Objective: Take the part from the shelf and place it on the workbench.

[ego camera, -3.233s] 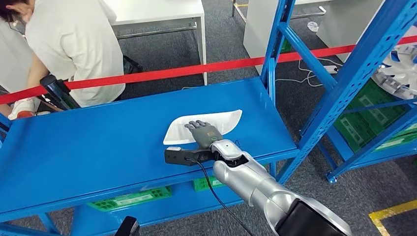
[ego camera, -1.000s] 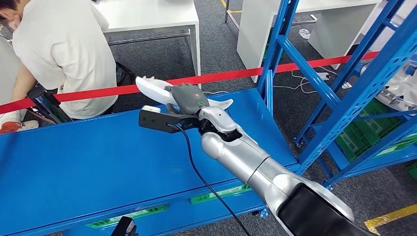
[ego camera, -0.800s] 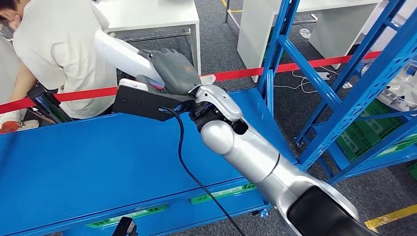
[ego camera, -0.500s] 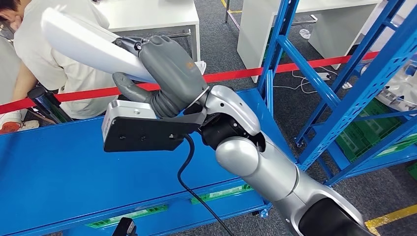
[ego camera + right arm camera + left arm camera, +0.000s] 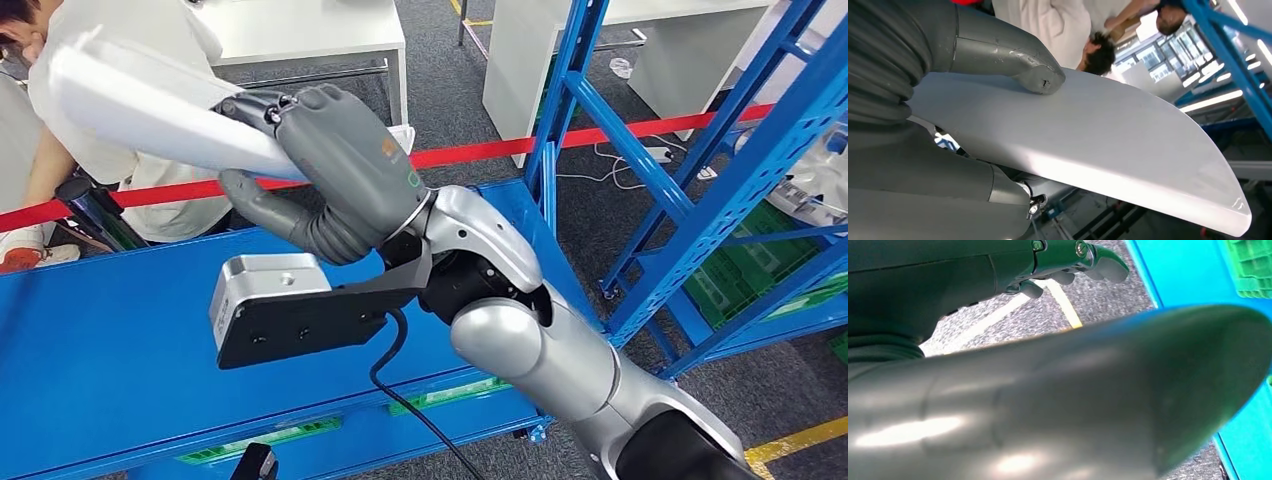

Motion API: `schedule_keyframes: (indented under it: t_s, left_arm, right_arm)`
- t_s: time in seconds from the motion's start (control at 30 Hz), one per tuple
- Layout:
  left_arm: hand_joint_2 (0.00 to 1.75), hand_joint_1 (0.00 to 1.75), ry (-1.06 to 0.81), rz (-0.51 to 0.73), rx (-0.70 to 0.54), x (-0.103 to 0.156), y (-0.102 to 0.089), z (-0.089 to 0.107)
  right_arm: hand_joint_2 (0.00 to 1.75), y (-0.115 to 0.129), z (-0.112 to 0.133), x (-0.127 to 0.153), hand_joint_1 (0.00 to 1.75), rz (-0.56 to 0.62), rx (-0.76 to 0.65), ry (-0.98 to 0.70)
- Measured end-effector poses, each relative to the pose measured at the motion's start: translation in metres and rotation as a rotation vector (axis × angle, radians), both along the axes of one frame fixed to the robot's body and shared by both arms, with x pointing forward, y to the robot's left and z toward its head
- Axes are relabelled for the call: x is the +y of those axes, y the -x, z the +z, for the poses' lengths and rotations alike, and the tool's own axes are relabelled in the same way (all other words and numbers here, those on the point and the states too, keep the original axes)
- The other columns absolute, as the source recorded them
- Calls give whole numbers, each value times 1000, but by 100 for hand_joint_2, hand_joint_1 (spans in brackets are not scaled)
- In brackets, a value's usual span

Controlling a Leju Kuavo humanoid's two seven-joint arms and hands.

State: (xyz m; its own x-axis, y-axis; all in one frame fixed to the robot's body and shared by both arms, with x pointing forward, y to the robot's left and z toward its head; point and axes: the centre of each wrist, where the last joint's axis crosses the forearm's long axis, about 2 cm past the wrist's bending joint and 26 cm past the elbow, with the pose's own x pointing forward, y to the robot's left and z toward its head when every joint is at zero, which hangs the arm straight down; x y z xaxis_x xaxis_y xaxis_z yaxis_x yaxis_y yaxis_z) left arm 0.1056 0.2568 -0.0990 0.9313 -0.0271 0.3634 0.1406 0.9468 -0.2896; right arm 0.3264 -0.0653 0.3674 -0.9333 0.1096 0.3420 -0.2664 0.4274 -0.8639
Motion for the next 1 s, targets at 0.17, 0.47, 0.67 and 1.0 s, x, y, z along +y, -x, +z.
schedule_keyframes:
  t_s: [0.17,0.47,0.67,1.0]
  left_arm:
    - [0,0,-4,-26,19,1,2,-1]
    - [0,0,6,-86,25,12,-5,1]
    - [0,0,-21,-76,33,31,6,-2]
    - [0,0,-36,-26,5,48,18,-5]
  right_arm:
    - [175,2,-11,1,175,-19,10,33]
    - [175,-6,-24,2,175,-63,59,85]
    - [175,-21,-45,3,175,-38,146,96]
    - [175,-30,-66,9,175,-34,195,85]
